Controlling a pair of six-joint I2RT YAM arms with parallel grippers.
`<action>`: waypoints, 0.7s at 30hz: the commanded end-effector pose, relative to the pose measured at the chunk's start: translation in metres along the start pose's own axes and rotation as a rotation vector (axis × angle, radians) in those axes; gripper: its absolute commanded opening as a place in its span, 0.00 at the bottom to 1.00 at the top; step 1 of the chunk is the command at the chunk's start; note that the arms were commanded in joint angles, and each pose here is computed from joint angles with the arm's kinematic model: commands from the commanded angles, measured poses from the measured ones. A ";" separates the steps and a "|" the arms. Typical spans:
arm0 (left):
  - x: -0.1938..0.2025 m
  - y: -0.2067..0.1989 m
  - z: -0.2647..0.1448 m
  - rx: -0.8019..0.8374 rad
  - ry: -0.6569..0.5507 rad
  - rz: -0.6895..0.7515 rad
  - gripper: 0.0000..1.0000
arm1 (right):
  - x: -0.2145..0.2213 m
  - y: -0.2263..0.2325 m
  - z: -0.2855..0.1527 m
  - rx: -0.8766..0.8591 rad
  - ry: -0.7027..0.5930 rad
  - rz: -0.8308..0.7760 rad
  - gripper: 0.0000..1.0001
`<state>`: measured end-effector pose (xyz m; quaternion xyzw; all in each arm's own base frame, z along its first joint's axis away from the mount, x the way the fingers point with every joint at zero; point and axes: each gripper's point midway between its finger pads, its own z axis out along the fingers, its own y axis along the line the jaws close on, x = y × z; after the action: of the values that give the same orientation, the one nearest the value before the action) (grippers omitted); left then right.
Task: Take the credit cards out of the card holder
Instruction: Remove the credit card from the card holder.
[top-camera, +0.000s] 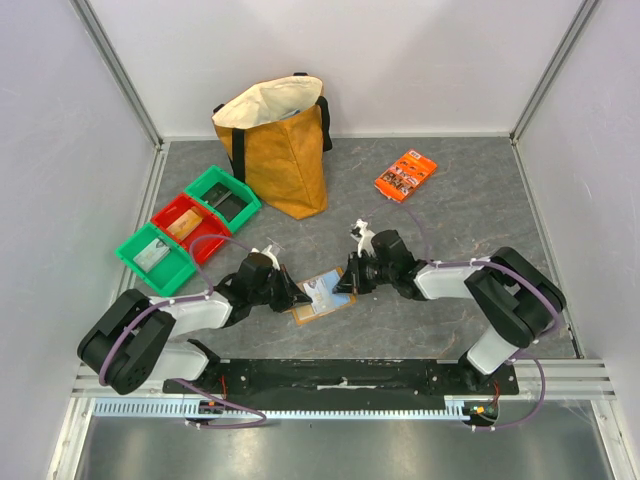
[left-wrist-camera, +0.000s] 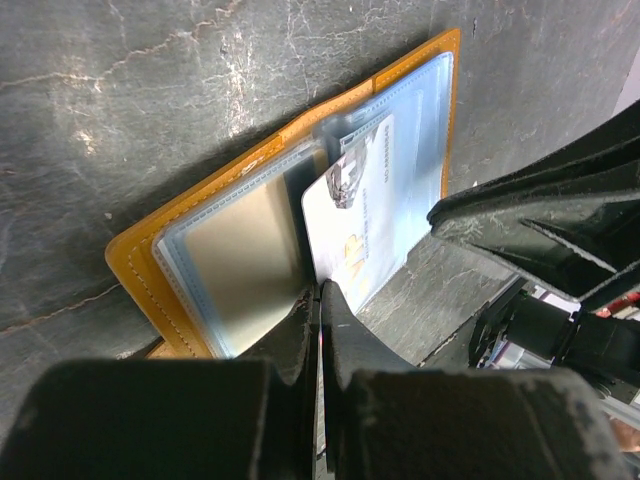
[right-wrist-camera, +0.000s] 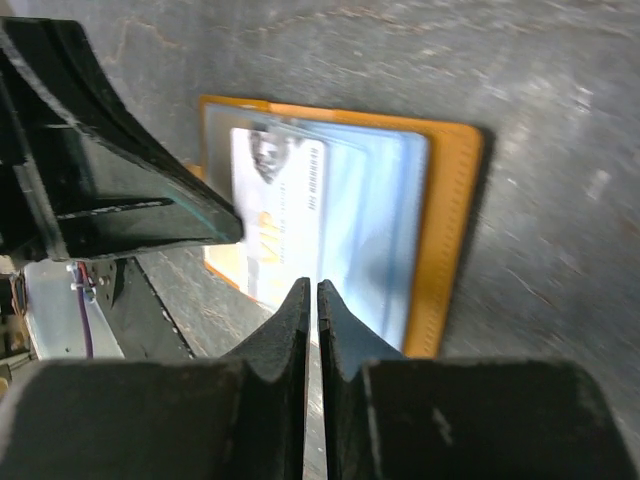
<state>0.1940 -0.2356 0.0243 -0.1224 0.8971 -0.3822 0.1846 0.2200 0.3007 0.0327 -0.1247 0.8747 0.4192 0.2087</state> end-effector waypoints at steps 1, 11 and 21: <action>-0.004 -0.005 0.001 0.014 -0.005 0.031 0.02 | -0.020 0.025 0.014 -0.086 -0.035 -0.055 0.11; -0.007 -0.010 0.003 0.036 -0.020 0.010 0.09 | 0.003 -0.008 0.024 0.020 0.018 0.004 0.08; -0.011 -0.015 0.005 0.071 -0.049 -0.023 0.31 | 0.029 -0.025 0.021 0.058 0.065 0.059 0.05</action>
<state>0.1996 -0.2403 0.0295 -0.1251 0.8876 -0.3980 0.1954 0.2220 0.3184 0.0193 -0.1233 0.8708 0.4331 0.1971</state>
